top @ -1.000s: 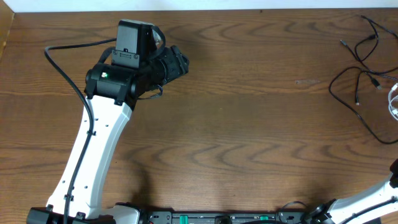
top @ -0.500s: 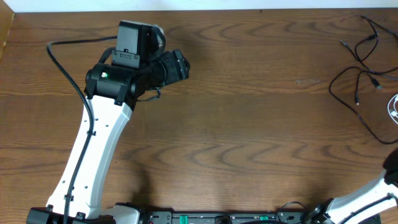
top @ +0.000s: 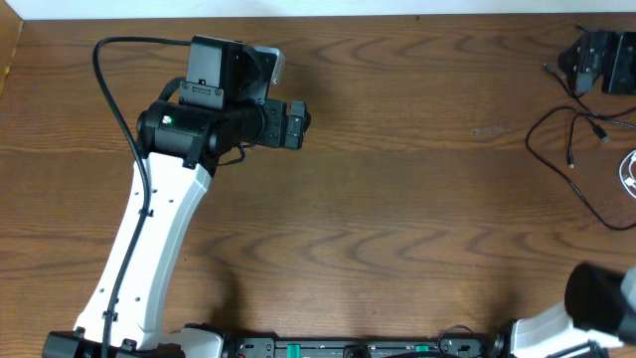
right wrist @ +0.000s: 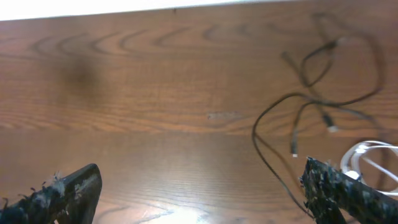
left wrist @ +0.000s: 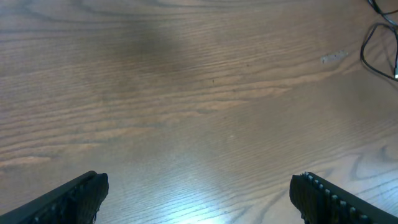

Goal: Untangle cables

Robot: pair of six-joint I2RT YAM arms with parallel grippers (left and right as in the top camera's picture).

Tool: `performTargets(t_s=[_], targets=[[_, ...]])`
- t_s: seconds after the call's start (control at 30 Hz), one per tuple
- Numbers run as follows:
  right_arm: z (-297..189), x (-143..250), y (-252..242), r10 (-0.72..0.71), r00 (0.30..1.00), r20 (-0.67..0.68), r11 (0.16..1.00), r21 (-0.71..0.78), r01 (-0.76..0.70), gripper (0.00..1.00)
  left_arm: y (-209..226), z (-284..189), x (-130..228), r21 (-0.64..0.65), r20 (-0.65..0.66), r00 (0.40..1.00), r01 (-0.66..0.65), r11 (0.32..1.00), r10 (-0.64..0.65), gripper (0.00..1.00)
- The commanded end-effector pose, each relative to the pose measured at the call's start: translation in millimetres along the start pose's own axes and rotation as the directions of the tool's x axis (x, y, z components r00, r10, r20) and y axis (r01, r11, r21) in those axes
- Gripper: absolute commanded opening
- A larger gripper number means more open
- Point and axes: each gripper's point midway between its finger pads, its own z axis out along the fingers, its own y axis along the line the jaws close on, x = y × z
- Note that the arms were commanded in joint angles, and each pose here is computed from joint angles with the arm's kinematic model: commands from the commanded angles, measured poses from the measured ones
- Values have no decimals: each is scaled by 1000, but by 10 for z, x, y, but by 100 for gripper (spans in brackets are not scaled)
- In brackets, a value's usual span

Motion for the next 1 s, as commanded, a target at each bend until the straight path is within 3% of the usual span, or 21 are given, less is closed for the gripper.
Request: performTargets(t_s=[0.0, 0.43, 0.67, 0.97], targets=[[-430, 51, 15, -7, 997, 74, 993, 118, -2, 99, 25, 18, 27, -13, -10, 999, -35, 999, 35, 98], [-1131, 212, 277, -50, 973, 224, 993, 118, 24, 99, 25, 18, 27, -13, -10, 999, -35, 999, 35, 98], [-1158, 367, 329, -31, 982, 185, 995, 97, 13, 99, 25, 18, 27, -13, -10, 999, -35, 999, 35, 98], [-1158, 284, 534, -82, 971, 224, 996, 40, 75, 99, 25, 18, 27, -13, -10, 999, -35, 999, 35, 98]])
